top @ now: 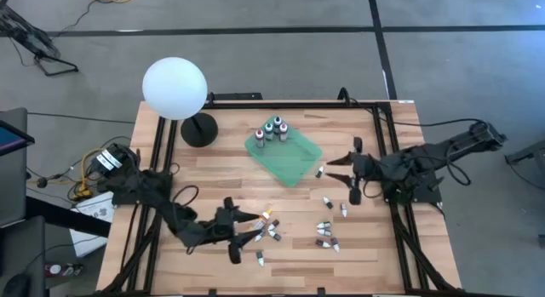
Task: Pick & Place food coloring
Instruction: Put the yellow food coloring bottle into the green bin
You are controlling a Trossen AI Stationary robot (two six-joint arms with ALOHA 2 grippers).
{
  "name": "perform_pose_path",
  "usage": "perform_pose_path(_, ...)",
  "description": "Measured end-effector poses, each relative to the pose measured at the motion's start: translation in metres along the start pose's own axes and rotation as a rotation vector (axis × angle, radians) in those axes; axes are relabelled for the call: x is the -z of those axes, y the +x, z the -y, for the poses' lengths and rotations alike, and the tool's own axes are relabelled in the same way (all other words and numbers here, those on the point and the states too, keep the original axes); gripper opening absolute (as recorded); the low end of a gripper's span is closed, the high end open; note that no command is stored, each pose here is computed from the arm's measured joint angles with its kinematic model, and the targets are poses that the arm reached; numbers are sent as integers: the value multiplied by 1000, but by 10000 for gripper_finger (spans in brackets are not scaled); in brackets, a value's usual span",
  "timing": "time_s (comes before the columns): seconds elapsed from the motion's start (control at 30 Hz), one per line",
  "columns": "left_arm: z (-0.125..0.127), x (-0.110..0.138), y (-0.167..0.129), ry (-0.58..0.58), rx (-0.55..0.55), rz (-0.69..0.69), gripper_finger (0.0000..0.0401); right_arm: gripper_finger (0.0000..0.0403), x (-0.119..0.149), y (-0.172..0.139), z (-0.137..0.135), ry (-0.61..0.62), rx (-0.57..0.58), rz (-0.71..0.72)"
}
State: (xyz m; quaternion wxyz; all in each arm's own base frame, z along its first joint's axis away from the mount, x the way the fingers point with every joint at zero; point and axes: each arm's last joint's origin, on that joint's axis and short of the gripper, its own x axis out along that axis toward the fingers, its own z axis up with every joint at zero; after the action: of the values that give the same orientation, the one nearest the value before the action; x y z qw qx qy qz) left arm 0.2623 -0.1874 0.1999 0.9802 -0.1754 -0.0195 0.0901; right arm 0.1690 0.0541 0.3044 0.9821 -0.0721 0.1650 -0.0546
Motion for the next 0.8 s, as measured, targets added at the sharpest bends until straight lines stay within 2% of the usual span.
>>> perform_pose_path(0.2,0,-13,32,20,84,-101,190,131,6,-10,-17,0,-103,-40)
perform_pose_path(0.33,8,-28,56,88,104,-288,183,131,8,-16,-27,0,-162,-47)
perform_pose_path(0.53,13,-61,73,120,-29,-576,182,131,9,-23,-36,-10,-185,-38)
perform_pose_path(0.67,14,-81,74,106,-110,-655,182,131,12,-26,-39,-8,-185,-56)
perform_pose_path(0.8,10,-91,76,32,-139,-717,182,131,14,-27,-42,-8,-181,-68)
